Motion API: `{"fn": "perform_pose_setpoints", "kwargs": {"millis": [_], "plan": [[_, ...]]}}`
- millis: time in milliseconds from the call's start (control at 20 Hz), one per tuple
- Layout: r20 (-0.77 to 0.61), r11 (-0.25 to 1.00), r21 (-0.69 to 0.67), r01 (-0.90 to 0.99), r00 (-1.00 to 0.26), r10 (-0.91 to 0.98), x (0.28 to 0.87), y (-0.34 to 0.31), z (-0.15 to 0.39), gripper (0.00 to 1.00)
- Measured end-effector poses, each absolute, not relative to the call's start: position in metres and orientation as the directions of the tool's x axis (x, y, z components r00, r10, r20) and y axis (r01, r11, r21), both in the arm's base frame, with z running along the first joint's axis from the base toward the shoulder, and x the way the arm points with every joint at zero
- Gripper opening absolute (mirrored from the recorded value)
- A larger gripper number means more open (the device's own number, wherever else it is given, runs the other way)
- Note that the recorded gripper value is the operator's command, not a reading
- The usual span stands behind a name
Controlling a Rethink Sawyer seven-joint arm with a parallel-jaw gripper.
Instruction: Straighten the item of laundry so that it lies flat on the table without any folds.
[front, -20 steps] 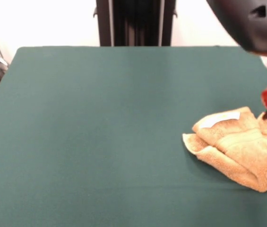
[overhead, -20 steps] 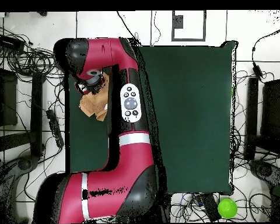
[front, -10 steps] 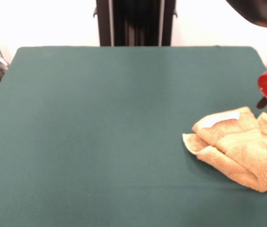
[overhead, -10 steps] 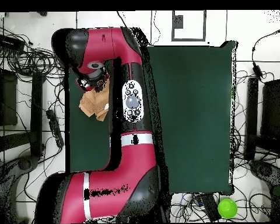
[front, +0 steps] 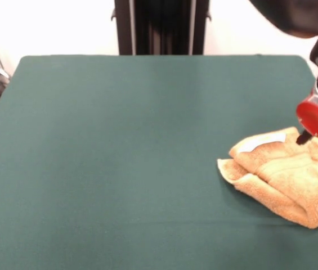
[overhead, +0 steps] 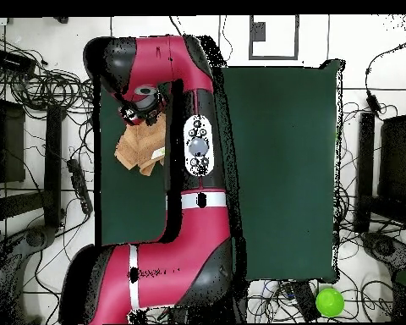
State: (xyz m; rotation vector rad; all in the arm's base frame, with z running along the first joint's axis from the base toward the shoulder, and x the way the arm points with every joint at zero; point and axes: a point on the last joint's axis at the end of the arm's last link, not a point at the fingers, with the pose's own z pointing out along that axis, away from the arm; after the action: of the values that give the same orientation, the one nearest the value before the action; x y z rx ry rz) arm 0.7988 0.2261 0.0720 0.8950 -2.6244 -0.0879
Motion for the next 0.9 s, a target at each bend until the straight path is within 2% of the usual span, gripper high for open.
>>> {"fn": "perform_pose_setpoints", "kwargs": {"millis": [700,900], "plan": [[0.278,0.753,0.278,-0.596,-0.701,-0.657,0.797,0.206,0.024,0.0],[0.219,0.729,0.278,-0.625,-0.698,-0.682,0.802,0.198,0.007,0.0]]}}
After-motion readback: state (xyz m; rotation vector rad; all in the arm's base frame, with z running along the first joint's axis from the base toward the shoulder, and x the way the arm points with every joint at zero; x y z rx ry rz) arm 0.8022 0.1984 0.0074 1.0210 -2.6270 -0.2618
